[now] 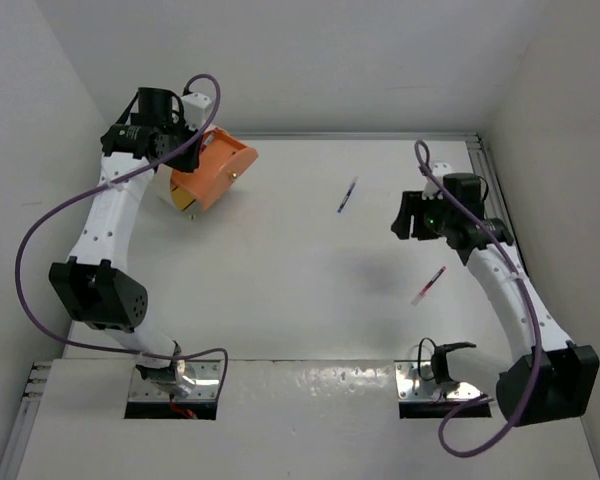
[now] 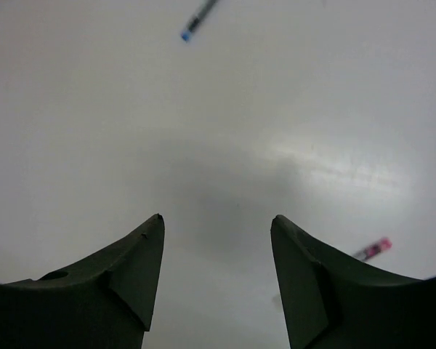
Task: Sort the stationery into containers
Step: Place the pen in the drawer, then pick up the pen from the center of the board.
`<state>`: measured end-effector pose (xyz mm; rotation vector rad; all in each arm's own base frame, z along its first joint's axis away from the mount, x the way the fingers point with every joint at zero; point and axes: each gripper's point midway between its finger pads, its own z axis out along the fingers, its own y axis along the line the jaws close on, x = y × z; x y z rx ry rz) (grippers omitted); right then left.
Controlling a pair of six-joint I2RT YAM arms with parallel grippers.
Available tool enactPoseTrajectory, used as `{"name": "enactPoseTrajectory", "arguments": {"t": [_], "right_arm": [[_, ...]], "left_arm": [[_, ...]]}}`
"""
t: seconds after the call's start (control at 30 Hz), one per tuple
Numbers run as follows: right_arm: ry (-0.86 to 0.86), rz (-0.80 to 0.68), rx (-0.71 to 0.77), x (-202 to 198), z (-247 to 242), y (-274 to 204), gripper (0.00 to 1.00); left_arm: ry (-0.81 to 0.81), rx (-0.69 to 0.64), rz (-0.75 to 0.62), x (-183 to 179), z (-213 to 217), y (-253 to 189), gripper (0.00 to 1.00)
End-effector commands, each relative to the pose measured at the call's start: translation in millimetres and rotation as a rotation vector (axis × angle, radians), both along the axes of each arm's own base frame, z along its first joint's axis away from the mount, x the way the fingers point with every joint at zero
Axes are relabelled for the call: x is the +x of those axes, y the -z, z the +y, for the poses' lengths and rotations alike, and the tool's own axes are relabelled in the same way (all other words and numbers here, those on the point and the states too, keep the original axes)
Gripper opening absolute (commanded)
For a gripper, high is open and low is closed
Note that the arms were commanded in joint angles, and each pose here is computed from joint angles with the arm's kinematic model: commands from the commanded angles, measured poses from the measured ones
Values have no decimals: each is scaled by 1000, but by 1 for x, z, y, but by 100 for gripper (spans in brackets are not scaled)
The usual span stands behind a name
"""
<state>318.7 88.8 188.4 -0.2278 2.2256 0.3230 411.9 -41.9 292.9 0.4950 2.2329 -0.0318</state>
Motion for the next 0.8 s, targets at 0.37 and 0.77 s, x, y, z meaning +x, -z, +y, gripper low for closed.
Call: {"name": "enactPoseTrajectory", "arguments": {"t": [0.37, 0.77], "right_arm": [[461, 469, 255, -54, -83, 85, 54], [671, 664, 105, -87, -117, 135, 49]], "left_arm": [[-7, -54, -23, 35, -7, -2, 57], [28, -151, -256, -6, -22, -95, 63]]}}
